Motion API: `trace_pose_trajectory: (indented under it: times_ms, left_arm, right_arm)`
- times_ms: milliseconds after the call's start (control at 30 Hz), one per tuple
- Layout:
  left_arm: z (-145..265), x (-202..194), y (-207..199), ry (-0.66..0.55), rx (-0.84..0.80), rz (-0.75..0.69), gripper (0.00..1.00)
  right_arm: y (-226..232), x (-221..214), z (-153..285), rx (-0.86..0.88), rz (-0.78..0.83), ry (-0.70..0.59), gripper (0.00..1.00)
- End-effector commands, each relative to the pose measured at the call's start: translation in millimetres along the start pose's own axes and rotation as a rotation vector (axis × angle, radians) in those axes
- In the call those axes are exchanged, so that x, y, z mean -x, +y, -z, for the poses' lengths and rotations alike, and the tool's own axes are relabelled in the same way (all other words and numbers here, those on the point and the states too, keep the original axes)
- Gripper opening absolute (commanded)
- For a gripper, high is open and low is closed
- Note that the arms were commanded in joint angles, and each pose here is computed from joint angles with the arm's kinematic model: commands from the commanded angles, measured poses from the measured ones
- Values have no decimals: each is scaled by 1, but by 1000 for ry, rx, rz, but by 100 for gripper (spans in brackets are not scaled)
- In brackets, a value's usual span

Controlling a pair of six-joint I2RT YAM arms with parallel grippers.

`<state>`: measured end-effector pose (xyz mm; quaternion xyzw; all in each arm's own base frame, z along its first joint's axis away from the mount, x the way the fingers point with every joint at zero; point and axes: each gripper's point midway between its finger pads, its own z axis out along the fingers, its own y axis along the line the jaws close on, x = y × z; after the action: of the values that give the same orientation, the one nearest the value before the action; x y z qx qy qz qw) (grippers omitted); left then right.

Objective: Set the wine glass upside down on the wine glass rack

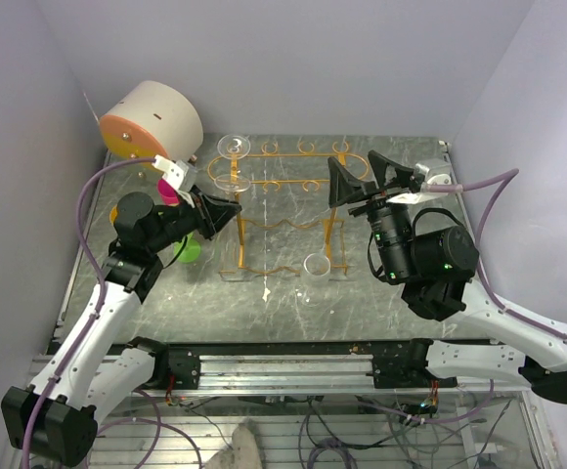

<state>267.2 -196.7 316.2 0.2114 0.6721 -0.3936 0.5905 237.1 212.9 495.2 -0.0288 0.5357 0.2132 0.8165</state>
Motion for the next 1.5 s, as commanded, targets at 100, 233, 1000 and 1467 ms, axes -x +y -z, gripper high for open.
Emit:
trace_pose_trajectory:
  times_ms: [100,233,1000,1467]
  left_arm:
    - [-2,13,3,-74,15,-56,7]
    - [-1,12,9,-87,41,-59,7]
    - [3,-2,19,-84,78,-59,52]
    - [12,-9,16,-70,86,-32,50]
  right_arm:
    - [-1,2,1,0,3,-10,75]
    - [0,0,1,0,2,-7,75]
    - [8,-20,2,34,45,85,75]
    - [-41,-63,95,24,-86,499,78]
